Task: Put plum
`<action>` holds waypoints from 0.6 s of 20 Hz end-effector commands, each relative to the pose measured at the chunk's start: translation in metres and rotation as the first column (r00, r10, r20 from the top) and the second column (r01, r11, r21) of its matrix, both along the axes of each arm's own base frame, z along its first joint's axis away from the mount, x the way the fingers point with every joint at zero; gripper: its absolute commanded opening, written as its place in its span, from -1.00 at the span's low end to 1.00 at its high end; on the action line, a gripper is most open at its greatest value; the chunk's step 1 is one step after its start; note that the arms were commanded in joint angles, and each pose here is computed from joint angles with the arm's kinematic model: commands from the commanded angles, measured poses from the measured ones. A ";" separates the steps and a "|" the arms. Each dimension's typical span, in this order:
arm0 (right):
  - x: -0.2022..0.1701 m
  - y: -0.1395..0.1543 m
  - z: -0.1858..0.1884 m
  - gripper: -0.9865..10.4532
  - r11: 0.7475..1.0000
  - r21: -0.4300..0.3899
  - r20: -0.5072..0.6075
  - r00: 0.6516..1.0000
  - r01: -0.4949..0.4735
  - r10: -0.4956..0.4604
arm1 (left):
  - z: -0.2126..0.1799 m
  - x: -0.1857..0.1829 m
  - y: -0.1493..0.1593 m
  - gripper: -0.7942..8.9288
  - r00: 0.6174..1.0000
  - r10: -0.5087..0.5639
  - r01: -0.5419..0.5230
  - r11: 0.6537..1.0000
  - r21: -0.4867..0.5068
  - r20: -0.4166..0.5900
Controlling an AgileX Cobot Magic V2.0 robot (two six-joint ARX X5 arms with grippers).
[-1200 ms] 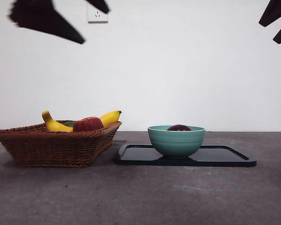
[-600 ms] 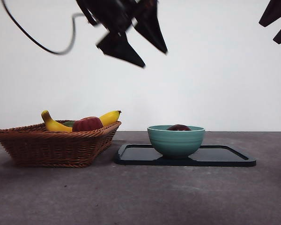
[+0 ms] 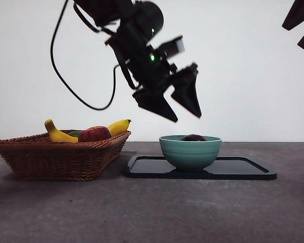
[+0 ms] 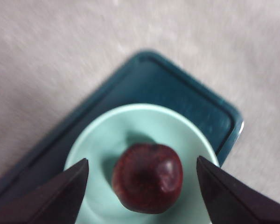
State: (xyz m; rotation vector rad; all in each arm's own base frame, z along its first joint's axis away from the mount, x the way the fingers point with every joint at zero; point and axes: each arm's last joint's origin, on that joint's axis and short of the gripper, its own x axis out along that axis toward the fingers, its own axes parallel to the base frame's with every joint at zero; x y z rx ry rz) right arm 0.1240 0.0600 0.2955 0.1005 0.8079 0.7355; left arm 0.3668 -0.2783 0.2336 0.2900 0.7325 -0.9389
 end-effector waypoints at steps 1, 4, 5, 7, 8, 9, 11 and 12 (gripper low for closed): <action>0.000 0.001 0.003 -0.48 1.000 0.002 0.014 1.000 -0.013 0.013 | -0.011 0.003 -0.012 -0.07 0.999 -0.037 0.036 0.999 0.012 0.018; 0.000 0.001 0.003 -0.48 1.000 0.002 0.014 1.000 -0.013 0.013 | -0.016 0.004 -0.015 -0.07 0.999 -0.042 0.042 0.999 0.011 0.022; 0.000 0.001 0.003 -0.48 1.000 0.002 0.014 1.000 -0.012 0.012 | -0.017 0.004 -0.016 -0.07 0.999 -0.043 0.043 0.999 0.009 0.024; 0.000 0.001 0.003 -0.48 1.000 0.002 0.014 1.000 -0.013 0.013 | -0.020 0.004 -0.017 -0.07 0.999 -0.044 0.043 0.999 0.014 0.017; 0.000 0.001 0.003 -0.48 1.000 0.002 0.014 1.000 -0.012 0.012 | -0.023 0.005 -0.018 -0.07 0.999 -0.044 0.044 0.999 0.018 0.010; 0.000 0.001 0.003 -0.48 1.000 0.002 0.014 1.000 -0.012 0.012 | -0.026 0.005 -0.019 -0.07 0.999 -0.045 0.045 0.999 0.022 0.004; 0.000 0.001 0.003 -0.48 1.000 0.001 0.014 1.000 -0.011 0.011 | -0.029 0.004 -0.020 -0.07 0.999 -0.048 0.048 0.999 0.026 -0.002; 0.000 0.001 0.003 -0.48 1.000 0.001 0.014 1.000 -0.012 0.012 | -0.030 0.004 -0.021 -0.07 0.999 -0.050 0.050 0.998 0.027 -0.004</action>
